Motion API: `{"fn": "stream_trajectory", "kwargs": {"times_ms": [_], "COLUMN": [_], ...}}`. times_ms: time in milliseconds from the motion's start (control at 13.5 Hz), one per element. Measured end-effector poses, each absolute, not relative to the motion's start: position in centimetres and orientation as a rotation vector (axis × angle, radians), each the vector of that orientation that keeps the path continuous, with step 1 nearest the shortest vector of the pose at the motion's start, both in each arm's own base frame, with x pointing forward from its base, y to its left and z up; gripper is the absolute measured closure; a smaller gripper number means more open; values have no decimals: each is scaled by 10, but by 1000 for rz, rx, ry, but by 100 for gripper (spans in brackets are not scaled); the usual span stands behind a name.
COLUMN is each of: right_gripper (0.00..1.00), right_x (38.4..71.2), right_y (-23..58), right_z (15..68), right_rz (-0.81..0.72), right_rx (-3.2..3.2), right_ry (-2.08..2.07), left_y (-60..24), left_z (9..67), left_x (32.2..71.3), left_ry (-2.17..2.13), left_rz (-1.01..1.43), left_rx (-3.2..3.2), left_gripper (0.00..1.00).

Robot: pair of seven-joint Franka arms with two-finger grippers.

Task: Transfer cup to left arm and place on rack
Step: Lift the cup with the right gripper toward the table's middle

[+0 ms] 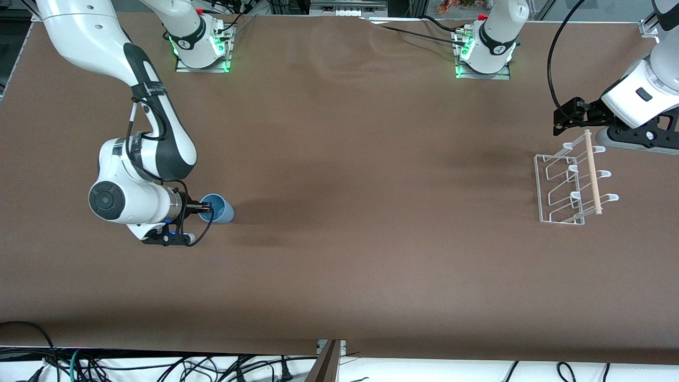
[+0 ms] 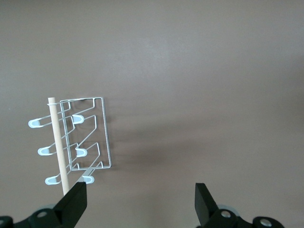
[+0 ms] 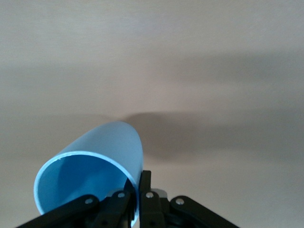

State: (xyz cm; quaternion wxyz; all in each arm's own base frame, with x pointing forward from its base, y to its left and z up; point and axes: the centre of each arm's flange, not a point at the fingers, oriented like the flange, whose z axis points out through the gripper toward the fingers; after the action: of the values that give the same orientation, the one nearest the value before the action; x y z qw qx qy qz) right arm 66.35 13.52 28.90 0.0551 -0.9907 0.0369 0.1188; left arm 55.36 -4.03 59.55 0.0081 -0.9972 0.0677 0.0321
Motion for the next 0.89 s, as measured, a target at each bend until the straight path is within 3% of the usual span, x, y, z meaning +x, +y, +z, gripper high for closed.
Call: {"fn": "stream_trajectory", "kwargs": {"times_ms": [296,665,887], "right_gripper": [95,95,95], "right_x": [669,646,636], "right_y": [174,267,324], "right_z": [336,353,392], "right_rz": [439,580,609], "right_rx": [-2821,-2632,-2532], "right_ry": [360,602,728], "left_y": [-41,-42,-42], "left_z": [596,596,596], "left_x": [553,553,553], "left_ry": [214,215,216], "left_rz": [100,100,100], "left_rx": [-3116,-3116,-3116], "left_gripper": [0,0,0]}}
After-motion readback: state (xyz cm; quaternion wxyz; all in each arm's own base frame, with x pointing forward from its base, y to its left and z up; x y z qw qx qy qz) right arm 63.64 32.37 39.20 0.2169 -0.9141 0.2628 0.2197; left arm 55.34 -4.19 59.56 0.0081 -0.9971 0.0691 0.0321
